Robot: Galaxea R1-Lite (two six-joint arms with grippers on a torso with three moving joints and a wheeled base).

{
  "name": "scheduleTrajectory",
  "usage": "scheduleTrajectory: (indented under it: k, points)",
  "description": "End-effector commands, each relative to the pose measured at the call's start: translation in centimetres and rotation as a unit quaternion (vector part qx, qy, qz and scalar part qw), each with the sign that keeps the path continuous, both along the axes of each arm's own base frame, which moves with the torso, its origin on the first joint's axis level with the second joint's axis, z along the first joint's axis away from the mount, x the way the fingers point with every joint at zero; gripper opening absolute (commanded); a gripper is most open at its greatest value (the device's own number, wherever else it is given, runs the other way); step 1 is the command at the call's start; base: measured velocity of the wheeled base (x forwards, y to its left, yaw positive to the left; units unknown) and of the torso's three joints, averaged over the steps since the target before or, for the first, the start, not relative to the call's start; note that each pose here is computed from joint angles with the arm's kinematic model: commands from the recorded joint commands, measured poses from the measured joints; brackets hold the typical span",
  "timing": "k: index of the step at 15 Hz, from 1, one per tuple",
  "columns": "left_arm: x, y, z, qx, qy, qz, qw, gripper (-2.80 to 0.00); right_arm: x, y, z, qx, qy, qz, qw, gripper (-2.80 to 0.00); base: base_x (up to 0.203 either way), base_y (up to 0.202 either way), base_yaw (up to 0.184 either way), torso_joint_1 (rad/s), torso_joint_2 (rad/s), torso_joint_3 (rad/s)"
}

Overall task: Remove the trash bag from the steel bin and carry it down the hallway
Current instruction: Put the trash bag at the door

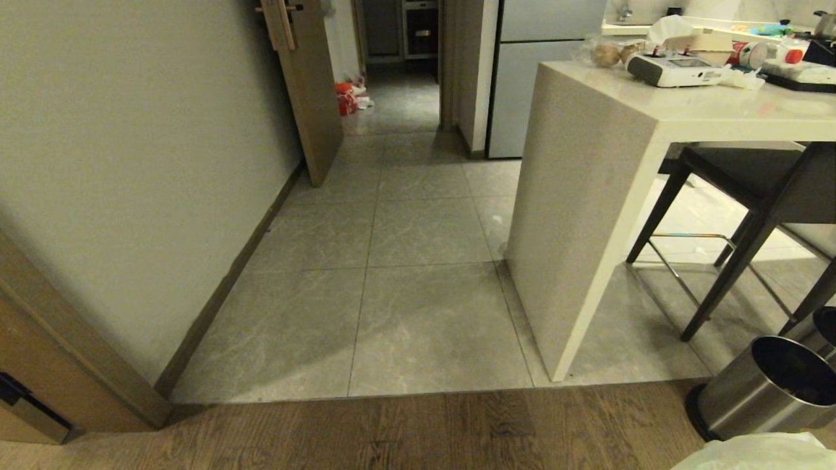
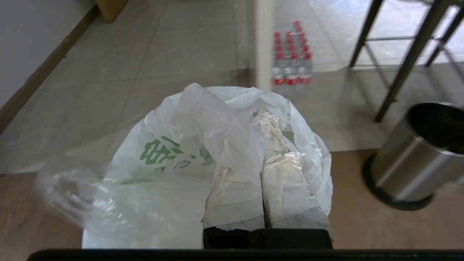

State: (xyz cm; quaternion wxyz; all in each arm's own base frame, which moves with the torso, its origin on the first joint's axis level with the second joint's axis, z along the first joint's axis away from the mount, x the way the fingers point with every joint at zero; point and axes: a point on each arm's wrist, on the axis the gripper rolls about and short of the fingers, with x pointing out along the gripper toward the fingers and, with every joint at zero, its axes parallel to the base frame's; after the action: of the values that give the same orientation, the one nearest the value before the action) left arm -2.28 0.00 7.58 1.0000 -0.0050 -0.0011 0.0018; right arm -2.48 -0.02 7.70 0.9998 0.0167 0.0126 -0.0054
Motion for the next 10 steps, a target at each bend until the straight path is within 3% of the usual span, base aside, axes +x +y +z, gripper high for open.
scheduleTrajectory:
  k: [1, 5, 10]
  points:
    - [0.02, 0.0, -0.04, 0.0, 0.001, 0.0, 1.0, -2.8, 0.01, 0.0, 0.01, 0.0, 0.0, 0.001, 1.0, -2.8, 0.007, 0.172, 0.0, 0.001, 0.0, 0.002]
    - [0.01, 0.0, 0.01, 0.0, 0.0, 0.0, 1.0, -2.8, 0.02, 0.0, 0.01, 0.0, 0.001, 0.0, 1.0, -2.8, 0.038, 0.018, -0.001, 0.001, 0.0, 0.003]
    - [0.02, 0.0, -0.04, 0.0, 0.001, 0.0, 1.0, -2.8, 0.02, 0.0, 0.01, 0.0, 0.001, 0.0, 1.0, -2.8, 0.185, 0.001, 0.001, 0.002, 0.0, 0.003]
